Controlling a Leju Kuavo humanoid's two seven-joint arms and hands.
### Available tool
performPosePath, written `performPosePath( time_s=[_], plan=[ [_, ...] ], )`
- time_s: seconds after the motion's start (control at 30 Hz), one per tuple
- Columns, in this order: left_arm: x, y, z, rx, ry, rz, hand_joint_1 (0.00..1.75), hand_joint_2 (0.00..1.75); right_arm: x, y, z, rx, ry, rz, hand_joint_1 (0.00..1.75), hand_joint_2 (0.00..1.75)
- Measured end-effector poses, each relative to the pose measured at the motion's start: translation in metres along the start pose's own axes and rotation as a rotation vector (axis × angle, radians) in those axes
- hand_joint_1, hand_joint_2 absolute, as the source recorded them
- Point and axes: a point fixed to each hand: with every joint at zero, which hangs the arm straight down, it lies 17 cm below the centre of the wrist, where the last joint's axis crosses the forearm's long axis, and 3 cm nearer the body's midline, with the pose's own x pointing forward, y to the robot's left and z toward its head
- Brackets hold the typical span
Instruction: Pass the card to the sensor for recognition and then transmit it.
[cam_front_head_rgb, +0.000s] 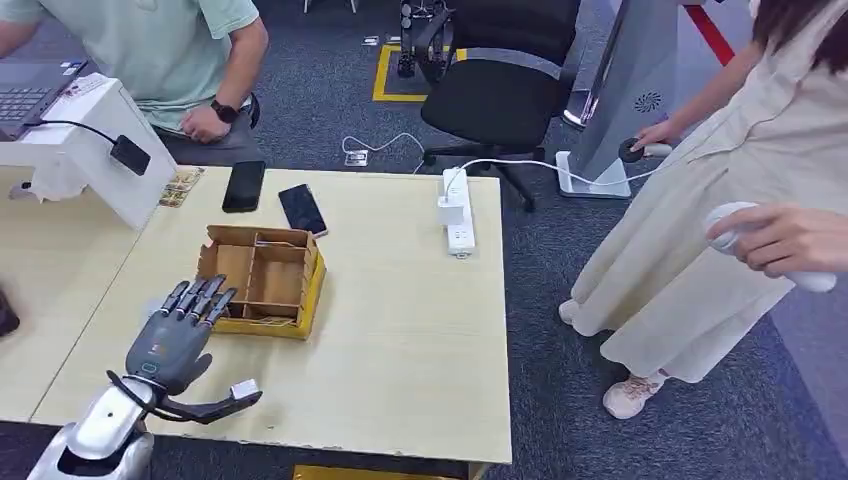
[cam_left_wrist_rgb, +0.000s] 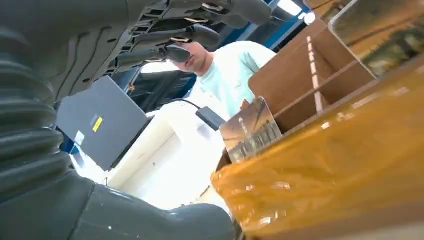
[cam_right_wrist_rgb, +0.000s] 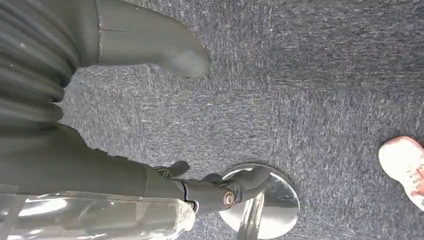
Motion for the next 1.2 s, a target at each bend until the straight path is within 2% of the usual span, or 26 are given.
performPosePath(
  time_s=[0.4, 0.67, 1.2],
  plan=[
    [0.018, -0.001, 0.017, -0.022, -0.038, 0.031, 0.00, 1.75, 0.005, -0.002, -0.002, -0.010, -0.008, -0.011, 0.00, 1.75],
    [0.028, 0.008, 0.014, -0.003, -0.046, 0.062, 0.00, 1.75, 0.008, -0.001, -0.003, -0.007, -0.008, -0.014, 0.00, 1.75],
    [0.071, 0.035, -0.004, 0.096, -0.107, 0.062, 0.00, 1.75, 0.018, 0.003, -0.006, -0.008, -0.015, -0.032, 0.00, 1.75]
  ],
)
